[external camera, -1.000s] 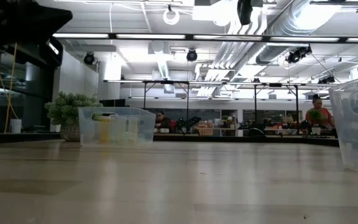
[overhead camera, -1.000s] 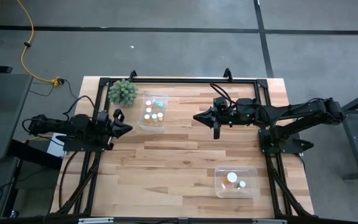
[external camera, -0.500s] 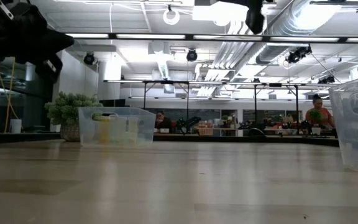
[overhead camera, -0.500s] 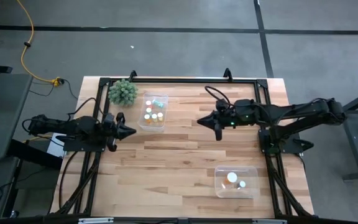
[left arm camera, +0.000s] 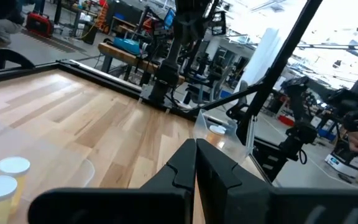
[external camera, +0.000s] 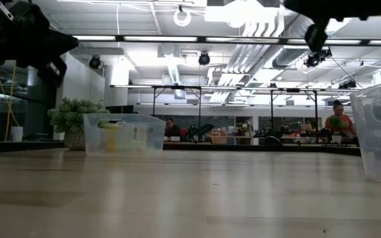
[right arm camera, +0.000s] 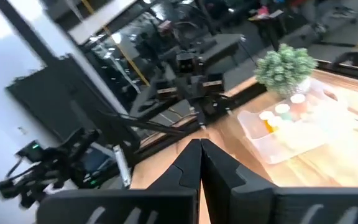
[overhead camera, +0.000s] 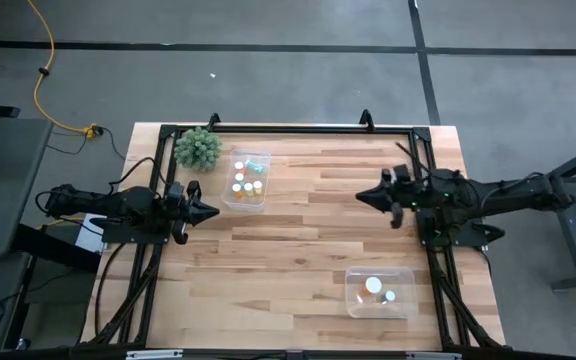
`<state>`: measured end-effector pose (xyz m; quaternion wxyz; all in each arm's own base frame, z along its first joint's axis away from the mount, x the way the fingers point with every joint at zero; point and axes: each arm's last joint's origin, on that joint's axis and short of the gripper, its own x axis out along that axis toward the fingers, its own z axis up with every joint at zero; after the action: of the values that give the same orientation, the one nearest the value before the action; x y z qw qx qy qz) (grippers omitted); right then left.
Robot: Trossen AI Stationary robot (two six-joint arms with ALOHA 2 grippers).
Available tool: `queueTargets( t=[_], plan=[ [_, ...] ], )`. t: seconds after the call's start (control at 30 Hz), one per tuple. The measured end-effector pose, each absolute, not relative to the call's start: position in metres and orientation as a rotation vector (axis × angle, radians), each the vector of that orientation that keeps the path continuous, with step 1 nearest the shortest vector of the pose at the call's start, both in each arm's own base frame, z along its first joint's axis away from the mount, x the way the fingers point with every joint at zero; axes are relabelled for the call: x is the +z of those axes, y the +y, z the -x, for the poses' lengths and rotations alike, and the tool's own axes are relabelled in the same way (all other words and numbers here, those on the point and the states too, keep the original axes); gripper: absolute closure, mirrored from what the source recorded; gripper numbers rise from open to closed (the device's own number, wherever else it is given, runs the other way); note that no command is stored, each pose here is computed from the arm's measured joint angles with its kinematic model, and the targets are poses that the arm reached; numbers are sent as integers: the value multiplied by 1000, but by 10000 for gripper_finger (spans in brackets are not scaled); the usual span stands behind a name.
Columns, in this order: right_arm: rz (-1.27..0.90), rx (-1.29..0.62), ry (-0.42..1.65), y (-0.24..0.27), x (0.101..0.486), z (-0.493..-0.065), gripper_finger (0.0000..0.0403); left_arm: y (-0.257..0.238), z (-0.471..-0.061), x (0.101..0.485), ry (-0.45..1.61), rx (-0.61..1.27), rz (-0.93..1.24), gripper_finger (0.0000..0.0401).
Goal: Pick and place medicine bottles into bin by pill shape (circle, oval)
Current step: Return to Home Position
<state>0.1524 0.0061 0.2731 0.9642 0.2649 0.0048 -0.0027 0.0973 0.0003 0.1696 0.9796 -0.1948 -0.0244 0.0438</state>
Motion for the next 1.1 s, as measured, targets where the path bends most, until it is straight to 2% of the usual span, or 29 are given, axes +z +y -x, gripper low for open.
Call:
queueTargets(
  t=[0.3,0.57,1.1],
  plan=[
    [-455,128,-100,16,244,-110,403,0,-97,170,-50,89,392,398],
    [-441,138,-223,12,218,-89,403,0,-97,170,-50,89,392,398],
    [-290,11,-173,2,191,-93,403,0,-97,170,-47,90,392,398]
  ],
)
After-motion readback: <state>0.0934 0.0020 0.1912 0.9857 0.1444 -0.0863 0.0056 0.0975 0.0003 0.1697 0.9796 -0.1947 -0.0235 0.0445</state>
